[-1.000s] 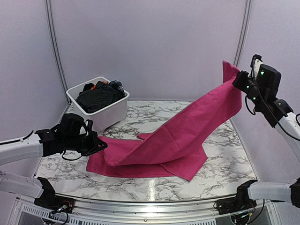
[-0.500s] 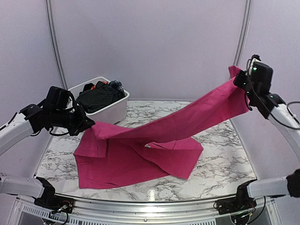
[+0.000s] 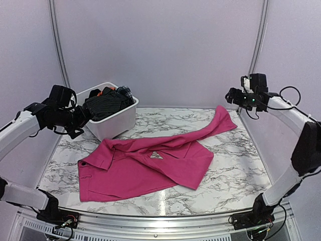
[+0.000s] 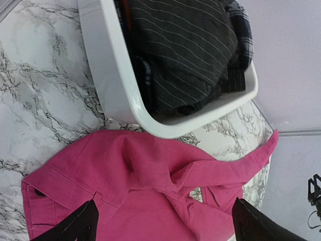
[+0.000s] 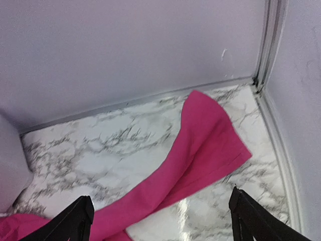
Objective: Fold and stack the mixed laundry pile
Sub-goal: Flatten out the crumpled trousers at the center of the board.
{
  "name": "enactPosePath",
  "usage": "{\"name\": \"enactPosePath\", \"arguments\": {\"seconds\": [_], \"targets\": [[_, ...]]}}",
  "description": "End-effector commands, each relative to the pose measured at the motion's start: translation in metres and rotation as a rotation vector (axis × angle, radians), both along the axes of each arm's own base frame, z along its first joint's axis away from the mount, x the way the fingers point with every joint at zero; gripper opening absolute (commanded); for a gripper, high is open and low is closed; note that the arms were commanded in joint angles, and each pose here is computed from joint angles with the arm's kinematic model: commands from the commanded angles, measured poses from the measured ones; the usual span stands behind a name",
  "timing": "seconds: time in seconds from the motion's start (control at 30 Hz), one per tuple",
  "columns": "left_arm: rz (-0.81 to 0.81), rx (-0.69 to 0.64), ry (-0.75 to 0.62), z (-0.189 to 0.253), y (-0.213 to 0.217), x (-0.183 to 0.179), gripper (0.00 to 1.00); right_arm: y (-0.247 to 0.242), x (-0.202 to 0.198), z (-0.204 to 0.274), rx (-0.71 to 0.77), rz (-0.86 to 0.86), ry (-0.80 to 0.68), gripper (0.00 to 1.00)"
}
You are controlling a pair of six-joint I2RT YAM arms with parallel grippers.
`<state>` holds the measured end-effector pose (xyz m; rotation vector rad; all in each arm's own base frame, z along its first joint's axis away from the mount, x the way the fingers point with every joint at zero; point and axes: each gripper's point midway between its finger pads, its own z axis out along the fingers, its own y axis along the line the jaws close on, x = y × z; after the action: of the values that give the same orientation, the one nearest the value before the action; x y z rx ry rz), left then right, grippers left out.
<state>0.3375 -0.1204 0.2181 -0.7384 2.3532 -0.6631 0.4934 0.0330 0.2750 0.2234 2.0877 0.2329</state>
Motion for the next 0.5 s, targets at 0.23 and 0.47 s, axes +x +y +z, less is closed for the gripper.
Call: {"name": "enactPosePath", "arguments": {"seconds": [0.23,0.47], "targets": [[-0.591,0.231,0.186,-0.098,-0.100,-0.089,0.85,0.077,-0.115,-0.118,0.186,0.304,0.319,0.71],[-0.596,0.320,0.268,-0.132,-0.101,-0.079,0.79,0.106,-0.112,-0.176,0.158,0.406,0.471,0.56]]}}
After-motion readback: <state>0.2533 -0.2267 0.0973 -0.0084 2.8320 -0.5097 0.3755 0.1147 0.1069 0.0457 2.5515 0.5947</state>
